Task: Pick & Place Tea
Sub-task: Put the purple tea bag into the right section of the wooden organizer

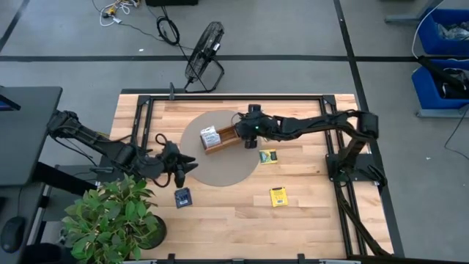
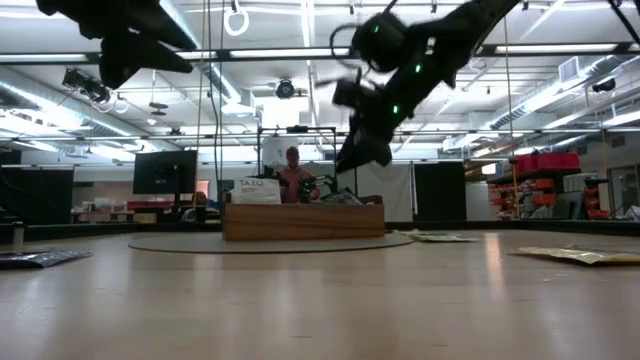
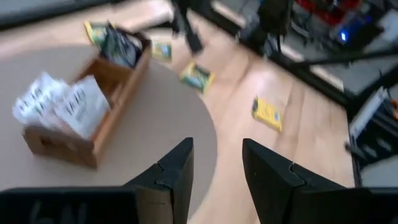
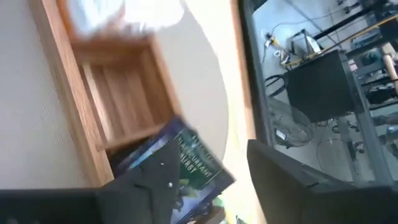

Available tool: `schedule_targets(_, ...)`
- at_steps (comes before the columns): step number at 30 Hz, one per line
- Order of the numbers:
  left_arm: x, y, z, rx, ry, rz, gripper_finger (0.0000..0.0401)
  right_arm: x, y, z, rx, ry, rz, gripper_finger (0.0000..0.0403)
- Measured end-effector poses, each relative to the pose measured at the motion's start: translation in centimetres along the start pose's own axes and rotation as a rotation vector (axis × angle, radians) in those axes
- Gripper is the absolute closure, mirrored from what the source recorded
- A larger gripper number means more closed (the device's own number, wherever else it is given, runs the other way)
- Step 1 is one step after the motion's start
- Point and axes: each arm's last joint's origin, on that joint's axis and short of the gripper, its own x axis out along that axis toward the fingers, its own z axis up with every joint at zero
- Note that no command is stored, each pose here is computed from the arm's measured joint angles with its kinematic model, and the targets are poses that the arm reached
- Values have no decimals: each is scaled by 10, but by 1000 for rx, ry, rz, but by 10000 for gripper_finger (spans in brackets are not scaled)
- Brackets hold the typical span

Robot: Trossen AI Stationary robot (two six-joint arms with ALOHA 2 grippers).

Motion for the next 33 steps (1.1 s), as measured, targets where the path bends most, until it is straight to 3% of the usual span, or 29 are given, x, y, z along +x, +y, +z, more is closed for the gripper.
schedule_targets(5,0,3,-8,20,139,-34,259,-30,0,15,141,-74,41,180)
schedule_targets(12,0,13,-26,90,399,-8,259,-61,19,29,185,-103,115,177)
schedule_targets(17,9,11,-39,224,558,-57,259,-76,43,40,228,-136,181,178)
schedule_targets(21,22,10,-55,285,677,-33,259,-85,58,45,284,-136,204,177)
schedule_targets(27,42,12,-78,339,774,80,259,-97,74,49,323,-132,209,181)
schedule_targets(33,55,7,-92,328,831,40,259,-108,86,51,330,-120,205,182)
